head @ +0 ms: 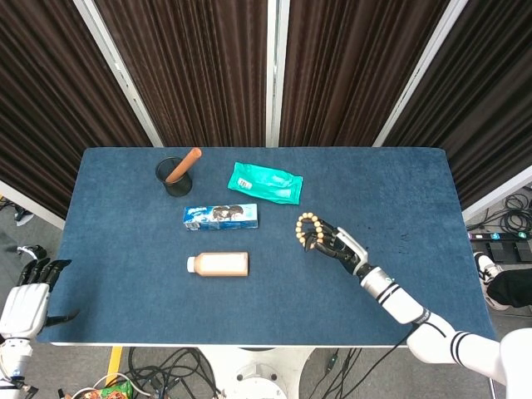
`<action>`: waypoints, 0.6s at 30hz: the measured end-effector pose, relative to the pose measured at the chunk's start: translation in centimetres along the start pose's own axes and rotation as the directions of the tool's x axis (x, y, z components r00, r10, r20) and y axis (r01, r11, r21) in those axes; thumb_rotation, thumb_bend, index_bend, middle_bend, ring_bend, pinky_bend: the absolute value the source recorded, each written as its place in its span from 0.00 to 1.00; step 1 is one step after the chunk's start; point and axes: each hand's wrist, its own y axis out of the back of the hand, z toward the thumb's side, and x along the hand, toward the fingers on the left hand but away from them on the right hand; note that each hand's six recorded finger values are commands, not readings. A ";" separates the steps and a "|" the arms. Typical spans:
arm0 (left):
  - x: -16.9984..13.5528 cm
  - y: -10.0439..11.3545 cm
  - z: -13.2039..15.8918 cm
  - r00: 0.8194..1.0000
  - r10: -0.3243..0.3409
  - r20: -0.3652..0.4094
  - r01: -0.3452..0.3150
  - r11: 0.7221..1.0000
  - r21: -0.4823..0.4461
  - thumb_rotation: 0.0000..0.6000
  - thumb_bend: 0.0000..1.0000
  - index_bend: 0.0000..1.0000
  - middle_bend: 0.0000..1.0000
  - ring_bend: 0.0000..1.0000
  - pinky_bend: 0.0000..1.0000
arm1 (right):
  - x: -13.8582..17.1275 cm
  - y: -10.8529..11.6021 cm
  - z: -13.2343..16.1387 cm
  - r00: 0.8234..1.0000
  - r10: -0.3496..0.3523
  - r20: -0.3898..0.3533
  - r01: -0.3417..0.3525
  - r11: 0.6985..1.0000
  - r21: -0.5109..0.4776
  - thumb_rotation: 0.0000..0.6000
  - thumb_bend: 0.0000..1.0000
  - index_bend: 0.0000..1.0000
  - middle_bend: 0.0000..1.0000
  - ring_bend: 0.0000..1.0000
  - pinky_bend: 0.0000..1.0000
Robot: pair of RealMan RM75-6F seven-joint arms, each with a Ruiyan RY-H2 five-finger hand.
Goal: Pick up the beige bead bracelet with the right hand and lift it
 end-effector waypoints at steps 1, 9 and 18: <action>0.0 0.0 0.0 1.000 0.001 0.000 -0.001 1.000 0.001 1.00 0.00 0.16 0.16 0.06 0.00 | 0.1 0.1 0.1 1.000 -0.001 -0.004 0.001 1.000 0.021 0.54 0.00 0.22 0.53 0.25 0.00; 0.3 0.1 0.3 1.000 0.010 0.014 -0.010 1.000 0.002 1.00 0.00 0.16 0.16 0.06 0.00 | 1.0 0.9 0.1 1.000 -0.024 -0.016 0.027 0.964 0.266 0.53 0.06 0.36 0.54 0.25 0.00; 0.5 0.0 0.3 1.000 0.007 0.014 -0.007 1.000 0.003 1.00 0.00 0.16 0.16 0.06 0.00 | 1.1 2.1 0.3 0.997 -0.074 0.010 0.037 0.611 0.791 0.53 0.03 0.05 0.19 0.06 0.00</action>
